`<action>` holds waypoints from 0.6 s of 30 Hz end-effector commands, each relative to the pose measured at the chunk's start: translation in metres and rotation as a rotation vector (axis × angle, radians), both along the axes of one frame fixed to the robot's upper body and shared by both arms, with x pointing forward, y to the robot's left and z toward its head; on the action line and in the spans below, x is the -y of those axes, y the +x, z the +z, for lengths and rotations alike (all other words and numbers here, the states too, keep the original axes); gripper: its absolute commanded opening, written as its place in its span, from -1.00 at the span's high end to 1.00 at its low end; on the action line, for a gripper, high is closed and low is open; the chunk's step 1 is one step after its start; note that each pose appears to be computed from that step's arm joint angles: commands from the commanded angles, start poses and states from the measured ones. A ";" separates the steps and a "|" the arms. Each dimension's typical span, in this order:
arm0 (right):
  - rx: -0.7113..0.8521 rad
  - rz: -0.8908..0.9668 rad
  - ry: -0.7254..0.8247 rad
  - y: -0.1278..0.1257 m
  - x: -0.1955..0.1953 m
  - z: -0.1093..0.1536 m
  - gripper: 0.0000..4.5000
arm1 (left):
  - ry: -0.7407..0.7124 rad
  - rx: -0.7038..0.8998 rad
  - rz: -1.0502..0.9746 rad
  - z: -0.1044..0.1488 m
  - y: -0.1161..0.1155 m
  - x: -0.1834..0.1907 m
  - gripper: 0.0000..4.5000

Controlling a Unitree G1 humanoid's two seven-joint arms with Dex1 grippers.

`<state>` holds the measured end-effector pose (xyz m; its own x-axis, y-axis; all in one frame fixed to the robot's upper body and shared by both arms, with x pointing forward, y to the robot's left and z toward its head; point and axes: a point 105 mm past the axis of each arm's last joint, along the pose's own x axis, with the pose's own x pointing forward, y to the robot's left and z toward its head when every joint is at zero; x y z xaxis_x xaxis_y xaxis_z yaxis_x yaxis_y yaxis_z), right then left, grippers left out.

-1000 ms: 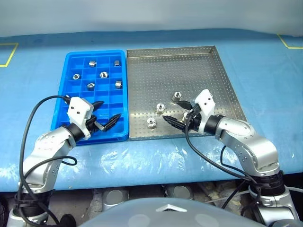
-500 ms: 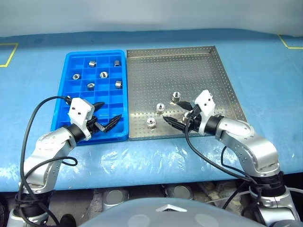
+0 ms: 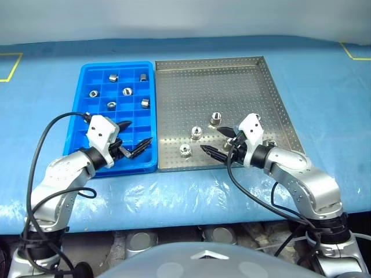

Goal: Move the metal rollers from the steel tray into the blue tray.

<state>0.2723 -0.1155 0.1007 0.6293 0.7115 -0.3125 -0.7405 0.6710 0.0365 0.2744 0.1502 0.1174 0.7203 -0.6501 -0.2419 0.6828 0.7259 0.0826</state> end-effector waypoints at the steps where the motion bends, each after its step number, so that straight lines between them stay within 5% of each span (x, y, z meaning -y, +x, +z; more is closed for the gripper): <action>1: 0.081 -0.015 0.001 0.002 0.004 0.017 -0.99 | 0.023 0.046 -0.112 0.024 0.009 0.020 -1.00; 8: 0.101 -0.071 -0.002 0.003 0.012 0.019 -0.99 | 0.117 0.044 -0.302 0.053 0.049 0.069 -1.00; 18: 0.084 -0.141 0.014 -0.011 0.015 0.011 -0.99 | 0.298 -0.128 -0.560 0.021 0.079 0.126 -1.00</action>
